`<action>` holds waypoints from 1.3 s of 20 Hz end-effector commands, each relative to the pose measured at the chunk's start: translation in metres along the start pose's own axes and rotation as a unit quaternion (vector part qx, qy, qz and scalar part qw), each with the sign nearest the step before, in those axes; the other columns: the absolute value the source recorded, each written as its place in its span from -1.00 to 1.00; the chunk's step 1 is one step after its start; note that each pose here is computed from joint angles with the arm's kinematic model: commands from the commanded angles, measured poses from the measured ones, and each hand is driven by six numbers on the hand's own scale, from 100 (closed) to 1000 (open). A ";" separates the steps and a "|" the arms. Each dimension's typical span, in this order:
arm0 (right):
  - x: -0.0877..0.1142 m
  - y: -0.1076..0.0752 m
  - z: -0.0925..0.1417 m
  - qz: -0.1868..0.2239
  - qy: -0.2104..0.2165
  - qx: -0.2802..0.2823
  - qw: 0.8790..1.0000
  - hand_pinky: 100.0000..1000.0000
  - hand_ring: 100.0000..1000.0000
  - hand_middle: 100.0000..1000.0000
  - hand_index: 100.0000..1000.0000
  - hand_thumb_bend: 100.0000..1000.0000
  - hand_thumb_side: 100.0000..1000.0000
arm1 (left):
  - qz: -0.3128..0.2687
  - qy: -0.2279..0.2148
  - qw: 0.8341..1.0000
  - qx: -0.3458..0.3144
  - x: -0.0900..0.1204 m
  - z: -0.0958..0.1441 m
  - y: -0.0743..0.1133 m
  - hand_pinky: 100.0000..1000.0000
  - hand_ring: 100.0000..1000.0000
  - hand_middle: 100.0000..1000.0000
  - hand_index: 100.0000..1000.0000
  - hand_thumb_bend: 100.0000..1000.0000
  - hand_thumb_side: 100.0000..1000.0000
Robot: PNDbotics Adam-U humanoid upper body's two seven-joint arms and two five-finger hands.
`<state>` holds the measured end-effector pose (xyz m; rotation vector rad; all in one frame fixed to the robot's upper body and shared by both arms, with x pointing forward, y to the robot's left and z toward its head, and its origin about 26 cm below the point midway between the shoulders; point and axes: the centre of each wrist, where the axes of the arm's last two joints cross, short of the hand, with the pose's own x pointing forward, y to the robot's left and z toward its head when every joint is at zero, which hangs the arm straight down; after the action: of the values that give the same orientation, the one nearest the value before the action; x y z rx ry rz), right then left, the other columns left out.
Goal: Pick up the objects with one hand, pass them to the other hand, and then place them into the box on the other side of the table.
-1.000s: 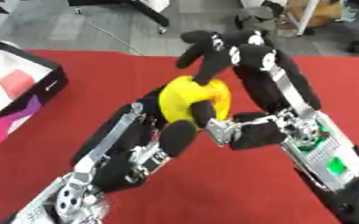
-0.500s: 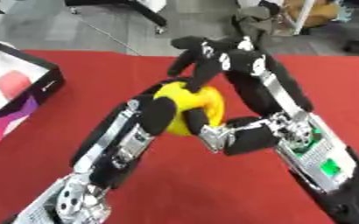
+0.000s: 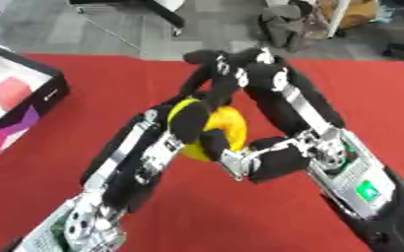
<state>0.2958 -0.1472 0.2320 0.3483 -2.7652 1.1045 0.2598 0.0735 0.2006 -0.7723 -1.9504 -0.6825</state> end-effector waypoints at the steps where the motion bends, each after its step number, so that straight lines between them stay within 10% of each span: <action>1: 0.002 -0.003 -0.002 0.005 -0.005 0.011 1.000 0.71 0.22 -0.54 -0.13 -1.00 -0.93 | -0.001 -0.022 0.999 -0.024 0.010 -0.005 -0.005 0.93 0.27 0.28 0.00 -0.51 0.04; 5: 0.002 -0.003 -0.002 0.006 -0.007 0.016 1.000 0.71 0.24 -0.53 -0.11 -1.00 -0.97 | 0.000 -0.020 0.999 -0.029 0.010 -0.005 -0.005 0.82 0.09 0.06 -0.12 -1.00 -0.24; 14: 0.002 -0.005 0.002 0.032 -0.035 0.046 0.998 0.71 0.35 -0.38 0.17 -1.00 -1.00 | 0.036 0.010 0.998 0.042 0.010 -0.005 -0.005 0.59 -0.29 -0.38 -0.43 -1.00 -0.20; 24: 0.001 -0.020 0.015 0.129 -0.095 0.104 0.982 0.73 0.58 0.40 0.84 -0.99 -1.00 | 0.062 0.044 0.992 0.096 0.005 0.000 -0.005 0.61 -0.34 -0.45 -0.49 -1.00 -0.23; 26: 0.001 -0.024 0.018 0.146 -0.109 0.101 0.978 0.71 0.60 0.47 0.90 -0.66 -0.94 | 0.064 0.048 0.992 0.102 0.004 0.002 -0.004 0.62 -0.34 -0.45 -0.49 -1.00 -0.23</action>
<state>0.3044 -0.1721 0.2295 0.1097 -2.9330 1.4323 0.2466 0.0642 0.1954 -0.7503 -1.8048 -0.4850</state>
